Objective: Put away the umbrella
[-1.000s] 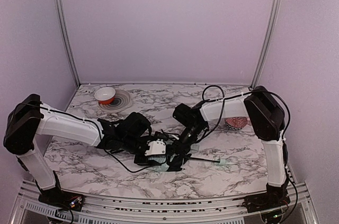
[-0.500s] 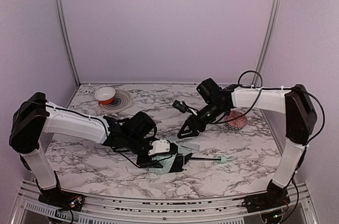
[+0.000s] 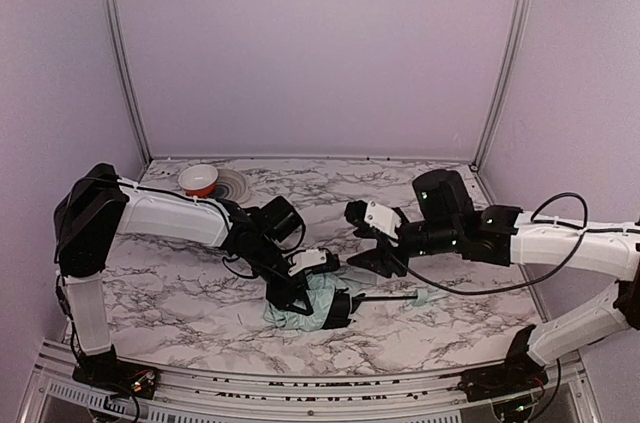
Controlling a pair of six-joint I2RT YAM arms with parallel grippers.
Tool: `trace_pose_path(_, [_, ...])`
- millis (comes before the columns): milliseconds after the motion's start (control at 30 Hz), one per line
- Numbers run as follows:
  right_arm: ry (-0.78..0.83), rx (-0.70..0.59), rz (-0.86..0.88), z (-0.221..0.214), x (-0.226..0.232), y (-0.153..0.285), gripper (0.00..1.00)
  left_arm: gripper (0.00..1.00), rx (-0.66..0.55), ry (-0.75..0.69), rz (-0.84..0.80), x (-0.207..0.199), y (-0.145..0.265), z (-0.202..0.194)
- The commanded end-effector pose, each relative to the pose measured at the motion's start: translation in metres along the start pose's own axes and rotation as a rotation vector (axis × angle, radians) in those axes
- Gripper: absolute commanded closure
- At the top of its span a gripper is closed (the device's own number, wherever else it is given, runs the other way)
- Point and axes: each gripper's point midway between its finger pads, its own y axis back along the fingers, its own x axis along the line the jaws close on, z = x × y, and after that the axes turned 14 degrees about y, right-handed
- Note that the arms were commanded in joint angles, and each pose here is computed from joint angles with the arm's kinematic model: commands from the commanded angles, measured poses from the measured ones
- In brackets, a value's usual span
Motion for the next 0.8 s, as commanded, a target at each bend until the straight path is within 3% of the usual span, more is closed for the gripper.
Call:
trace_pose_path(0, [0.325,0.111,-0.034,0.0,0.04,-0.008,0.41,0.53,0.362,0.299,-0.057,0.0,-0.023,-0.103])
trace_pose_path(200, [0.412,0.014,0.042,0.024,0.085,-0.011,0.39,0.53,0.361,0.351,-0.09,0.004,-0.025,-0.105])
trace_pose_path(367, [0.448,0.062,0.158,0.0,0.118,-0.033,0.36,0.54,0.363,0.39,-0.108,0.01,-0.028,-0.106])
trace_pose_path(533, [0.456,0.23,0.074,-0.034,0.101,-0.069,0.25,0.54,0.369,0.386,-0.103,0.011,-0.028,-0.107])
trace_pose_path(700, [0.454,0.254,0.071,-0.043,0.095,-0.094,0.03,0.54,0.371,0.386,-0.118,0.01,-0.029,-0.107])
trace_pose_path(767, [0.453,0.258,0.055,-0.045,0.091,-0.098,0.02,0.54,0.375,0.387,-0.122,0.009,-0.029,-0.107])
